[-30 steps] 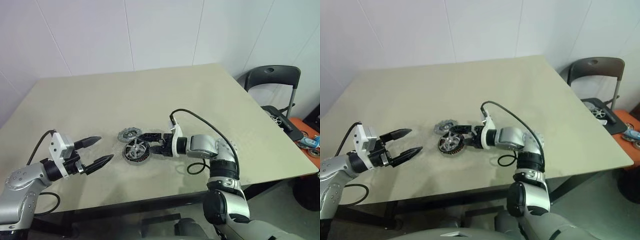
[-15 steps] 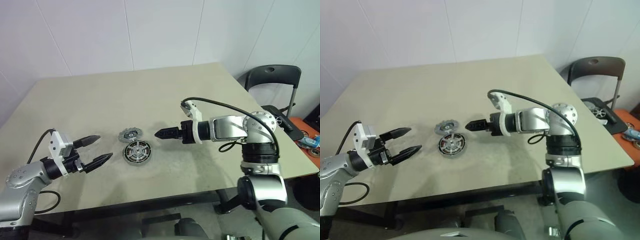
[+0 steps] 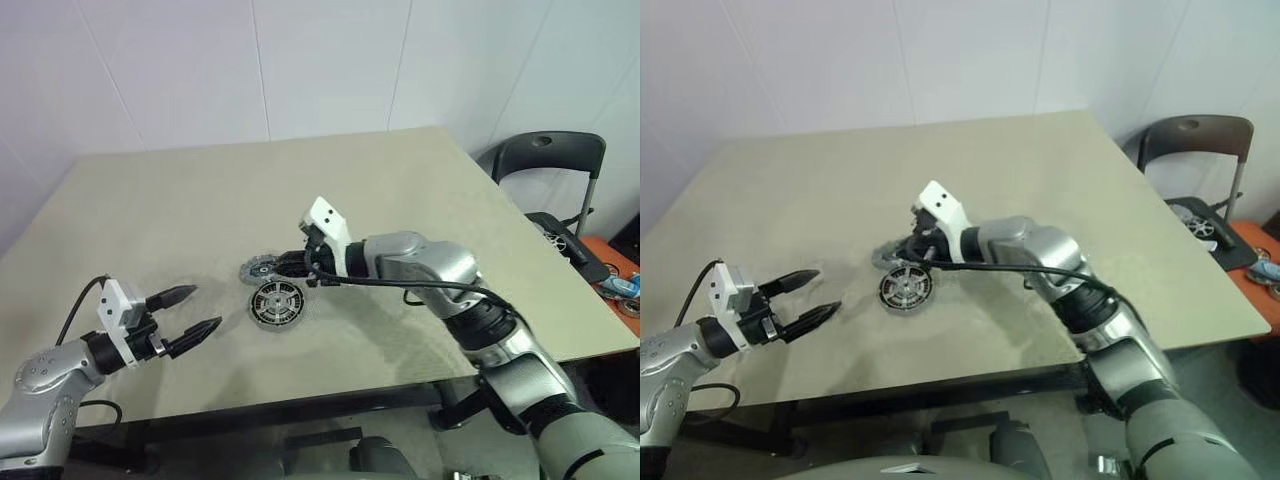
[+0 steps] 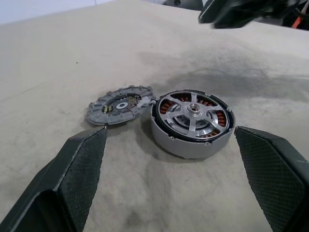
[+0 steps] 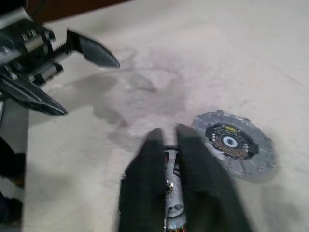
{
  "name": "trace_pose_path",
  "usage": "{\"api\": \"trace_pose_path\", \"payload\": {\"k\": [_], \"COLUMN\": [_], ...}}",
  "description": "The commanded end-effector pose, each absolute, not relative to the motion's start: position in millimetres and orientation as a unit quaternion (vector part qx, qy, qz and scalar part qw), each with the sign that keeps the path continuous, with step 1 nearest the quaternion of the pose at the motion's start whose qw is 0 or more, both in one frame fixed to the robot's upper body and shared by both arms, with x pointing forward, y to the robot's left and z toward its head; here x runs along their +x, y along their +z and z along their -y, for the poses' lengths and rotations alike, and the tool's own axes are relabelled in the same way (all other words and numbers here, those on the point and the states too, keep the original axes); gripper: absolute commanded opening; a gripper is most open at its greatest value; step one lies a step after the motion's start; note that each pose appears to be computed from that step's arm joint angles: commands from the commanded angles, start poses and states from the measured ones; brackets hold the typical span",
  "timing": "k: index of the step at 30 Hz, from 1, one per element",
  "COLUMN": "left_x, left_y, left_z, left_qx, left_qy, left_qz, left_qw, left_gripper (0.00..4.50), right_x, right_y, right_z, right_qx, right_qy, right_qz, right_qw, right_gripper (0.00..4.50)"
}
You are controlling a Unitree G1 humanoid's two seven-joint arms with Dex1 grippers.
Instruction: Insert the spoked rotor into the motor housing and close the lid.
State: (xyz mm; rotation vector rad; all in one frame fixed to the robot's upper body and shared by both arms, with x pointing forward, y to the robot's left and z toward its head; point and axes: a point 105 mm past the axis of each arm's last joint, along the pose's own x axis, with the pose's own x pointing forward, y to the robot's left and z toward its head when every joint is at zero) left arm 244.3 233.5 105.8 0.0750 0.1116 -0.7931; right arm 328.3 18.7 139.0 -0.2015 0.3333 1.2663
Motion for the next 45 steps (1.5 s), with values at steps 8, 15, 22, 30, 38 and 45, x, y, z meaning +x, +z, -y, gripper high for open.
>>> {"api": "trace_pose_path", "payload": {"k": [8, 15, 22, 30, 38, 45], "left_x": [240.4, 242.4, 243.5, 247.0, 247.5, 238.0], "left_y": [112.6, 114.2, 115.0, 116.8, 119.1, 110.1], "left_z": [-223.7, -220.0, -218.7, -216.1, -205.3, -206.4], "left_qx": [0.044, 0.044, 0.044, 0.042, 0.042, 0.073], "left_qy": [-0.386, -0.386, -0.385, -0.386, -0.391, -0.396], "left_qz": [-0.035, -0.031, -0.029, -0.027, -0.028, -0.055], "left_qw": [0.921, 0.921, 0.922, 0.921, 0.919, 0.914], "left_gripper": [4.50, 4.50, 4.50, 4.50, 4.50, 4.50], "right_x": [339.2, 336.5, 342.7, 347.3, 341.5, 329.4], "right_y": [105.4, 54.5, 101.3, 141.9, 146.1, 139.8], "right_z": [-39.6, -25.4, -36.4, -16.8, -1.3, 6.1], "right_qx": [-0.126, -0.160, -0.143, -0.293, -0.444, -0.546], "right_qy": [0.585, 0.564, 0.587, 0.640, 0.686, 0.723], "right_qz": [-0.163, -0.244, -0.169, -0.087, -0.036, -0.008], "right_qw": [0.785, 0.772, 0.779, 0.705, 0.575, 0.423], "right_gripper": [0.02, 0.02, 0.02, 0.02, 1.51, 3.84]}}
